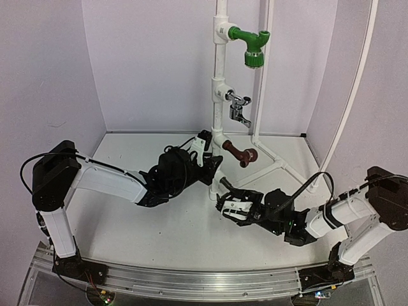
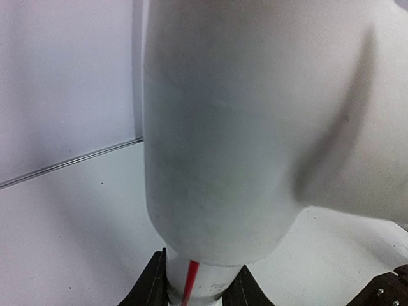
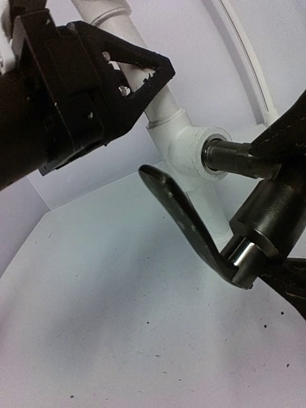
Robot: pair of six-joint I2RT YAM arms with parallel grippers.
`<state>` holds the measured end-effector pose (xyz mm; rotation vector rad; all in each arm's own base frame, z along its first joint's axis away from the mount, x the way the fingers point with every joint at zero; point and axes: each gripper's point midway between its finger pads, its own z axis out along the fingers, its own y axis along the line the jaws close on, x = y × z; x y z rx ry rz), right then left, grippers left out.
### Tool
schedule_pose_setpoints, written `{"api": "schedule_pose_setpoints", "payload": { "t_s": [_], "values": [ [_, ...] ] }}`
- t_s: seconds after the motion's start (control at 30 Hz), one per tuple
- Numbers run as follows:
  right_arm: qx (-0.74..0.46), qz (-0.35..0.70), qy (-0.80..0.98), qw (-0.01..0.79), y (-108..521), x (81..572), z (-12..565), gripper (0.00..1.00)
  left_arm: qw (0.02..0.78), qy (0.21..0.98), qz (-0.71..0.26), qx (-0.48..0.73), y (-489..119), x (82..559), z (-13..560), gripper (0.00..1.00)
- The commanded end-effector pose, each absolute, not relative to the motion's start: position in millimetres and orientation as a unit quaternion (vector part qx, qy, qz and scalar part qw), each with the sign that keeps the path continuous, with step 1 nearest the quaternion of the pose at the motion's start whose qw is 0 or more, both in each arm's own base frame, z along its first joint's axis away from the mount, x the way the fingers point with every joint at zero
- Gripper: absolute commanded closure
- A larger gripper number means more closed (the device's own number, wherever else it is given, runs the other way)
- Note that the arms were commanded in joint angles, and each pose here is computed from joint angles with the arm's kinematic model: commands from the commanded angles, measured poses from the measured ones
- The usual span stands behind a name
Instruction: Install the water faucets
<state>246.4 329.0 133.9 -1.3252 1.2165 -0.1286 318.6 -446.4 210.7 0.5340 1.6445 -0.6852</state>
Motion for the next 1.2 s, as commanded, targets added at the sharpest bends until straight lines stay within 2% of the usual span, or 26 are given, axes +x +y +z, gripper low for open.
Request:
{"api": "schedule_pose_setpoints", "payload": {
  "t_s": [0.0,0.2,0.37,0.67,0.7,0.87,0.93,1.07,1.17],
  "values": [
    [-0.351,0.089,0.652,0.667,315.4,268.0,160.7,0.9,0.531,0.777,-0.254,0.224,-430.4,321.1,150.4,1.0],
    [-0.204,0.199,0.7,0.654,305.1,277.6,166.9,1.0,0.532,0.776,-0.256,0.222,-428.8,320.4,153.0,1.0],
    [-0.084,0.296,0.723,0.618,293.6,284.4,166.3,1.0,0.532,0.776,-0.257,0.22,-428.7,320.5,153.5,1.0],
    [0.048,0.377,0.73,0.568,266.5,289.2,155.8,0.98,0.532,0.777,-0.256,0.22,-428.5,320.6,152.6,1.0],
    [0.039,0.377,0.73,0.569,268.1,288.1,156.6,0.91,0.532,0.777,-0.256,0.22,-428.9,320.6,152.5,1.0],
    [-0.038,0.36,0.74,0.568,271.7,273.2,159.8,0.34,0.532,0.775,-0.258,0.222,-428.7,319.4,154.6,1.0],
    [-0.088,0.336,0.752,0.56,272.5,265.2,161.4,0.19,0.531,0.774,-0.262,0.225,-429.3,317.8,156.6,1.0],
    [-0.17,0.265,0.779,0.542,260.8,252.2,167.9,0.02,0.526,0.773,-0.27,0.228,-430.9,315.1,158.5,1.0],
    [-0.187,0.203,0.809,0.519,236.9,245.0,169.0,0.02,0.523,0.774,-0.276,0.227,-431.6,313.9,160.7,0.97]
  ]
}}
